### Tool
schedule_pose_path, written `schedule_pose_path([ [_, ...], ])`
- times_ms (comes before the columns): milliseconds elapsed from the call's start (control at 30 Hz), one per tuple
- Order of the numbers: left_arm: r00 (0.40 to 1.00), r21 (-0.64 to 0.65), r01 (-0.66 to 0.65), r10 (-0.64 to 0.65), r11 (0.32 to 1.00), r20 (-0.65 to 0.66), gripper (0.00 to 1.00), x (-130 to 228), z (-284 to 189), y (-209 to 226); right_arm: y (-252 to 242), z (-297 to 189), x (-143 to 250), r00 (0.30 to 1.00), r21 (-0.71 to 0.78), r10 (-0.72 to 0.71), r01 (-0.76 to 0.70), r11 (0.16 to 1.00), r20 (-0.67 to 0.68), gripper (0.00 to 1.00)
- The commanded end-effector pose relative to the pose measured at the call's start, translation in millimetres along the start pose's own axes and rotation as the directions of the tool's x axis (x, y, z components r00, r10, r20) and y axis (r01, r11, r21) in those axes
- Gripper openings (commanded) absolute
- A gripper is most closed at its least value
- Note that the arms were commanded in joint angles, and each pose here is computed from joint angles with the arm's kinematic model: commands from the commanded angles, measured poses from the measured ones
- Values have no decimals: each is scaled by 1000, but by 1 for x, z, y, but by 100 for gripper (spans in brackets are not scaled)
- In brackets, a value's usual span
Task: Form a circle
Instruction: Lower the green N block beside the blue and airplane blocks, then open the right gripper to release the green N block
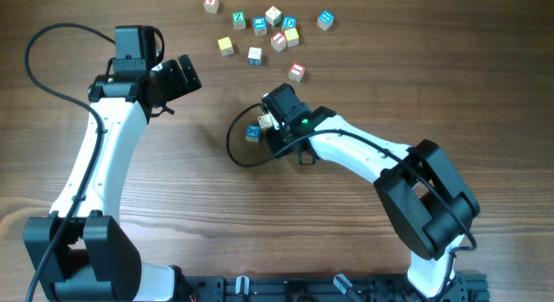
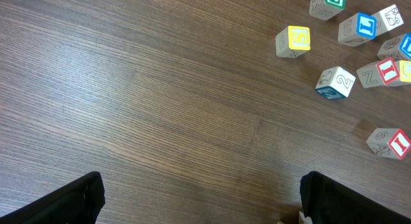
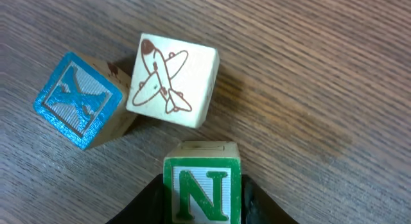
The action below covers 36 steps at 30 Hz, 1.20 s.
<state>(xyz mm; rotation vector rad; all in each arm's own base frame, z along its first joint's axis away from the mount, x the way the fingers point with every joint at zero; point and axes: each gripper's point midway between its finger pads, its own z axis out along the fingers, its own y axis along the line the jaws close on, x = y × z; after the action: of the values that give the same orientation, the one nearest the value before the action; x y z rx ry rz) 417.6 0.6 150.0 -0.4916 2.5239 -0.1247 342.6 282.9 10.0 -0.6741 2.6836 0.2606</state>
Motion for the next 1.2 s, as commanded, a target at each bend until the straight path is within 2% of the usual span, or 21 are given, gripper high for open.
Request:
schedule_pose_path([
  [0, 1000, -11, 13, -13, 1000, 4, 100, -1, 1, 3, -2, 5, 6, 1000, 18, -15, 15, 1000, -16, 41],
  [67, 1000, -11, 13, -13, 1000, 4, 100, -1, 1, 3, -3, 5, 10, 999, 20, -13, 13, 1000, -31, 44],
  [300, 1000, -11, 13, -13, 1000, 4, 100, -1, 1, 3, -3, 5, 14, 999, 21, -5, 6, 1000, -46, 29],
  [567, 1000, -11, 12, -12, 1000, 4, 100, -1, 1, 3, -2, 5, 11, 999, 19, -5, 5, 1000, -37, 29],
  [733, 1000, -11, 13, -13, 1000, 4, 100, -1, 1, 3, -3, 4, 14, 999, 23, 15, -14, 1000, -51, 46],
  [1000, 1000, -11, 13, -13, 1000, 5, 100, -2, 1, 3, 1, -21, -3, 997, 22, 68, -67, 997, -36, 48],
  [1167, 1000, -11, 12, -12, 1000, 4, 100, -1, 1, 3, 4, -54, -8, 985, 43, 124, -120, 992, -117, 50],
])
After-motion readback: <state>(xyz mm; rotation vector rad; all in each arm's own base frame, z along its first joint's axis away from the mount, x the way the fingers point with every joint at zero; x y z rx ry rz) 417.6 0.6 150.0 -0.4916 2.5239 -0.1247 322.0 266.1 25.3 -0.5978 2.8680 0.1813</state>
